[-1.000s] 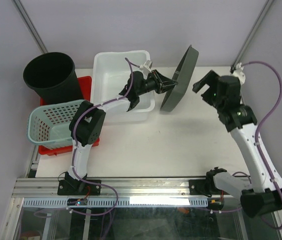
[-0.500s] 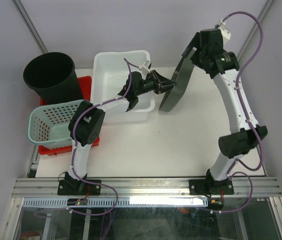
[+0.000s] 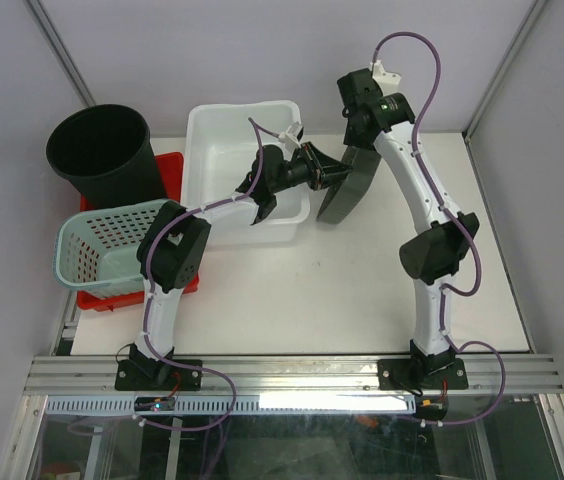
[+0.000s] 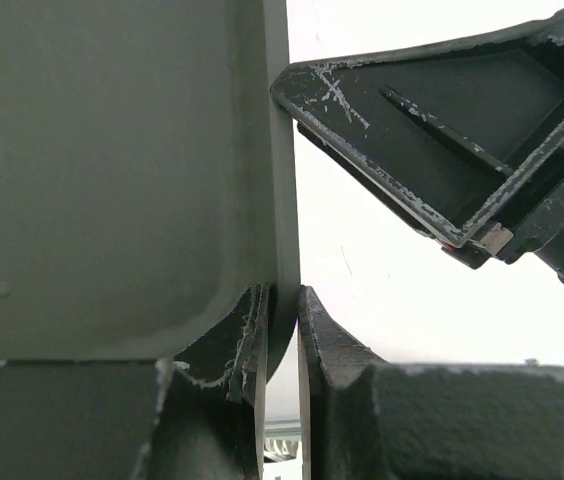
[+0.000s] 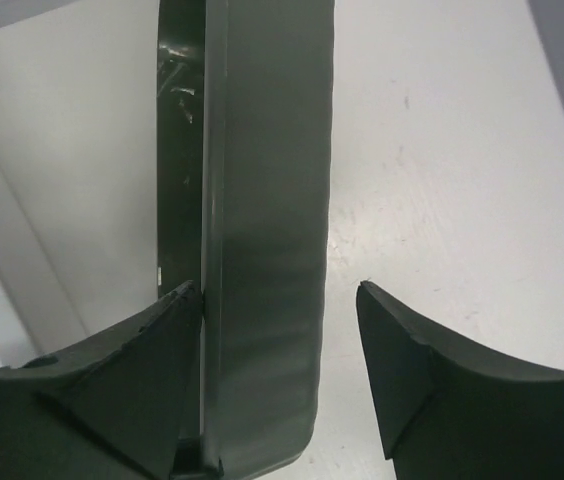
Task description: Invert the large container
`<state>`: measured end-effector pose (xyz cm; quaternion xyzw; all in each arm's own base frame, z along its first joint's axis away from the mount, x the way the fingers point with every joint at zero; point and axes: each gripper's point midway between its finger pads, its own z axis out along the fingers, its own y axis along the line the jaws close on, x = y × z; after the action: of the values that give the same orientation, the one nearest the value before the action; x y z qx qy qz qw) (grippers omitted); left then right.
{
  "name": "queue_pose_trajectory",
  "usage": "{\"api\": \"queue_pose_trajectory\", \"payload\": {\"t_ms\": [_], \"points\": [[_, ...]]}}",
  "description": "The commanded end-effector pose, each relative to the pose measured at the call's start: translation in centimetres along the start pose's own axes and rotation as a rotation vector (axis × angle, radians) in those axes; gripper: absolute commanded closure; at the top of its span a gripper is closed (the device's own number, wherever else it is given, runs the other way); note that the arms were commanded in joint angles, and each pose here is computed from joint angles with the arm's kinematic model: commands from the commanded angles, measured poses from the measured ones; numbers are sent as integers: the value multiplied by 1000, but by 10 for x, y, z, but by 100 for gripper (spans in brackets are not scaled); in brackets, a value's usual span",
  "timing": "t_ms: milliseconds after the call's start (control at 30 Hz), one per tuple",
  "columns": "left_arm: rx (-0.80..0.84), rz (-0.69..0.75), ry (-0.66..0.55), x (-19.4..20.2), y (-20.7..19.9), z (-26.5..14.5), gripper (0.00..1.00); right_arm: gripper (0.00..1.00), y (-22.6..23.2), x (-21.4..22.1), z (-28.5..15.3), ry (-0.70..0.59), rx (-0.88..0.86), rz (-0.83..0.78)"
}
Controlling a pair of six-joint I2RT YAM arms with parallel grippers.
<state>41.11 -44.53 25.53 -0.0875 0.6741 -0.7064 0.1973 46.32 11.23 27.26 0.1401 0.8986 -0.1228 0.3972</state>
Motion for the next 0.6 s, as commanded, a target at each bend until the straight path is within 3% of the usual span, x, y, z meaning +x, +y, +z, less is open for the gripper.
{"api": "queue_pose_trajectory", "payload": {"t_ms": [0,100,433,567], "points": [[-158,-118,19,6,56,-11,100,37,-20,-13,-8,-59,92,-45],[-157,-119,25,8,56,-12,100,42,-18,-9,-1,-41,100,-74],[-152,-113,37,14,54,-13,100,42,-15,7,13,6,123,-121],[-150,-110,30,14,52,-12,100,59,-15,7,18,6,143,-139]]}}
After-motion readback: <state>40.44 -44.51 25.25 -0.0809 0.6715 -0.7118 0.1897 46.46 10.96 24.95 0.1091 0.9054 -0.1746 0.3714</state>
